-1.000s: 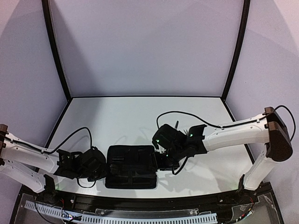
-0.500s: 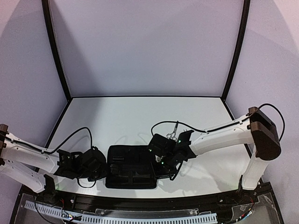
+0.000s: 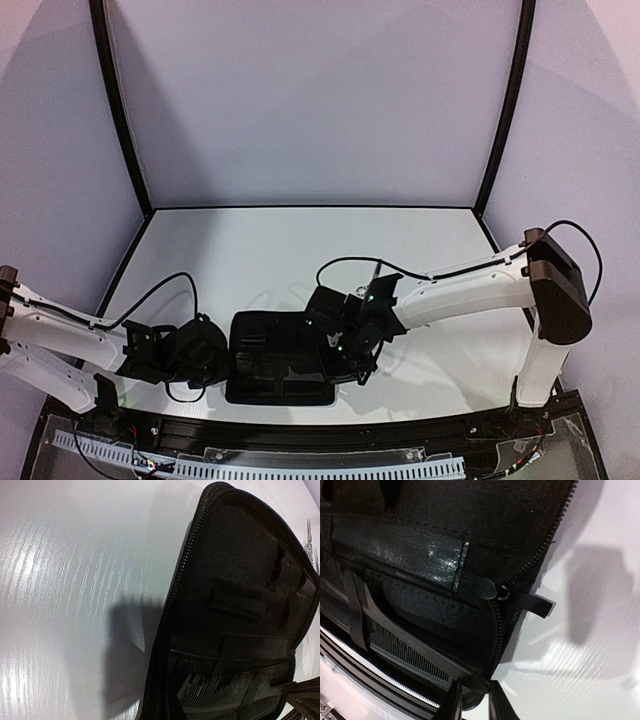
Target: Sort the hair-cutting tools
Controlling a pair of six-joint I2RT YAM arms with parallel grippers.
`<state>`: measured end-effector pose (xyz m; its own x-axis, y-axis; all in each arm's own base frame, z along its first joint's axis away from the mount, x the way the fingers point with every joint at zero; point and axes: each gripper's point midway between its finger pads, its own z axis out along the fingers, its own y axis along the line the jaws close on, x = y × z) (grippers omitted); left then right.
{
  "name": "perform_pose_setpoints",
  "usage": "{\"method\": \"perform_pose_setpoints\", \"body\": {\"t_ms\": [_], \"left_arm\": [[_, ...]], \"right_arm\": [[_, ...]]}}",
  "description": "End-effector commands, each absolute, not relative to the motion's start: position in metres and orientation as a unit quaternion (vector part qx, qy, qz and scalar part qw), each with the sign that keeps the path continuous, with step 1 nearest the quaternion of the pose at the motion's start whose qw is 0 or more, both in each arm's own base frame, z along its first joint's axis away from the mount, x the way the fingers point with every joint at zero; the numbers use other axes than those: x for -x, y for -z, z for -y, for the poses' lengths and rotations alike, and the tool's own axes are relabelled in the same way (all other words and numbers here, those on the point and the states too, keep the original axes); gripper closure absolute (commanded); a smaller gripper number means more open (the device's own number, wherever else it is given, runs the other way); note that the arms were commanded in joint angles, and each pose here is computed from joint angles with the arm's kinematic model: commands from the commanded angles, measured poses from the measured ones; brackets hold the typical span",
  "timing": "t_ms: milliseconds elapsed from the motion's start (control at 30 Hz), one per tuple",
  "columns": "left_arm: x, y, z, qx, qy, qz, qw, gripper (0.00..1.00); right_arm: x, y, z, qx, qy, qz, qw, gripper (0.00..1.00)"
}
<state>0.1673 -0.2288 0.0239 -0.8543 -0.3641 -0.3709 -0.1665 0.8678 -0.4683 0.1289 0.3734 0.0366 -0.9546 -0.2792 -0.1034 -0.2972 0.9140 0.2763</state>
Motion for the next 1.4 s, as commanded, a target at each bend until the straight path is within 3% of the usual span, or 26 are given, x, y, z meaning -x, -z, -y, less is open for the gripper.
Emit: {"method": "perform_pose_setpoints", "body": {"t_ms": [0, 500, 1000, 1367], "left_arm": [[-0.161, -0.017, 0.231, 0.127, 0.216, -0.944, 0.213, 0.99], [-0.152, -0.018, 0.240, 0.105, 0.235, -0.946, 0.196, 0.99], [-0.149, -0.017, 0.244, 0.099, 0.248, -0.944, 0.196, 0.99], [-0.149, -0.022, 0.219, 0.125, 0.239, -0.938, 0.219, 0.99]], "right_arm": [[-0.125, -0.046, -0.409, 0.175, -0.178, -0.968, 0.043, 0.84], [-0.147, -0.085, -0.465, 0.216, -0.235, -0.942, 0.102, 0.89], [-0.155, -0.076, -0.506, 0.232, -0.282, -0.925, 0.108, 0.89], [-0.182, -0.074, -0.425, 0.190, -0.171, -0.956, 0.144, 0.74]]}}
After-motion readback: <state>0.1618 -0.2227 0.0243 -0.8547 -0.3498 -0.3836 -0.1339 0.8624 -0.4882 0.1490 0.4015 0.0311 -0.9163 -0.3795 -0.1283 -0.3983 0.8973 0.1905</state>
